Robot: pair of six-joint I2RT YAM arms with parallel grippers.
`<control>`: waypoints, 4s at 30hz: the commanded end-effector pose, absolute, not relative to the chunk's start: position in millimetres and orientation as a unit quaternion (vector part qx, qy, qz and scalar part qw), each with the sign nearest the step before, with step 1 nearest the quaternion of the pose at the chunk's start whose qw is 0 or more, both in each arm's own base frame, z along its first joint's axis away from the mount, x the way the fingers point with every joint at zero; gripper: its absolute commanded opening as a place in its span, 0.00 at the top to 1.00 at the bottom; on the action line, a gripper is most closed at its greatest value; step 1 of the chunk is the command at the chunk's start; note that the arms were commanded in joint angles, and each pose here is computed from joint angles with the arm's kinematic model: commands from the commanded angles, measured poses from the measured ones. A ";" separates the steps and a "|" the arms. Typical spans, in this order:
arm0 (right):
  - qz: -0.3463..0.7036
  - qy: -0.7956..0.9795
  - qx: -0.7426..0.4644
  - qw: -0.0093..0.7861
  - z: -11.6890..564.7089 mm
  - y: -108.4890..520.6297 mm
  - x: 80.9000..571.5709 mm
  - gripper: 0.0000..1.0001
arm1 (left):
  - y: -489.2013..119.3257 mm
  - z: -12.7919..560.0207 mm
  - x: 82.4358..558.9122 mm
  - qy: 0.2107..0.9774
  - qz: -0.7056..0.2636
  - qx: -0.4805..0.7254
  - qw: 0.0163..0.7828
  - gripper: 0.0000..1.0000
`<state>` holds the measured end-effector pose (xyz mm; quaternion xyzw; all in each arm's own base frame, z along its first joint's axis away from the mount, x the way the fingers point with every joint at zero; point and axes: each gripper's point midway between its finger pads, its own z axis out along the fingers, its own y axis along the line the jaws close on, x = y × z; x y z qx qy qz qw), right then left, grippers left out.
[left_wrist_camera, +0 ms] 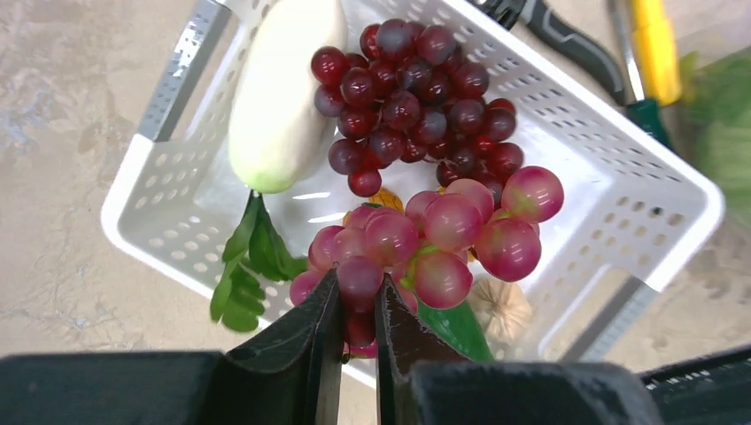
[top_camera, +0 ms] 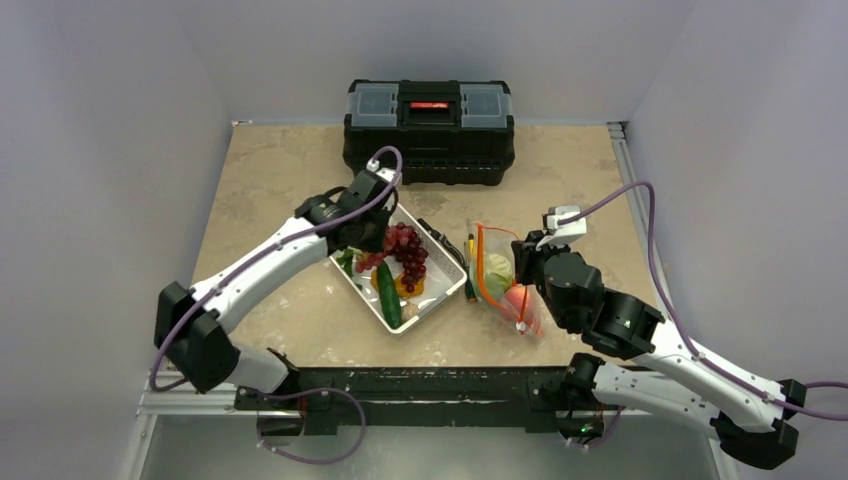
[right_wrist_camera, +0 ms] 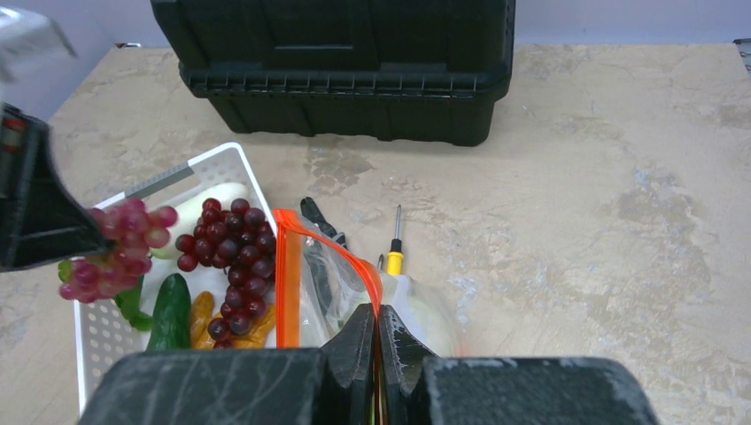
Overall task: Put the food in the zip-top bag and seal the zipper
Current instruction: Pick up the fake fruit from the bin, then place the fake fruit in the zipper food storage bag.
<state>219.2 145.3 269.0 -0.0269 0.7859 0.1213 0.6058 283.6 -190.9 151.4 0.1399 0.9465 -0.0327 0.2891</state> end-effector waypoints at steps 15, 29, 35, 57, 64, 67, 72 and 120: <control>0.158 0.776 -0.013 0.611 278.0 155.8 219.2 1.00 | -286.0 351.9 214.8 0.750 -0.564 -0.010 0.346 1.00; 0.186 0.773 -0.012 0.607 282.7 163.1 216.4 1.00 | -349.1 364.7 208.1 0.569 -0.719 -0.149 0.370 1.00; 0.191 0.770 -0.009 0.609 286.5 163.7 216.4 1.00 | -369.8 354.7 204.2 0.578 -0.711 -0.164 0.366 1.00; 0.182 0.769 0.055 0.611 289.6 147.8 219.2 1.00 | -422.3 276.7 173.6 0.598 -0.716 -0.180 0.312 1.00; 0.196 0.762 0.063 0.614 296.6 150.4 219.8 1.00 | -434.8 265.0 160.0 0.617 -0.711 -0.164 0.296 1.00; 0.199 0.762 0.058 0.614 298.2 152.8 219.6 1.00 | -442.9 249.4 159.5 0.644 -0.693 -0.171 0.274 1.00; 0.202 0.762 0.054 0.613 297.1 153.5 218.4 1.00 | -453.1 229.6 155.5 0.714 -0.638 -0.170 0.233 0.94; 0.170 0.768 0.037 0.616 284.6 143.7 217.7 1.00 | -211.0 172.9 225.5 0.930 -0.148 0.009 0.335 0.18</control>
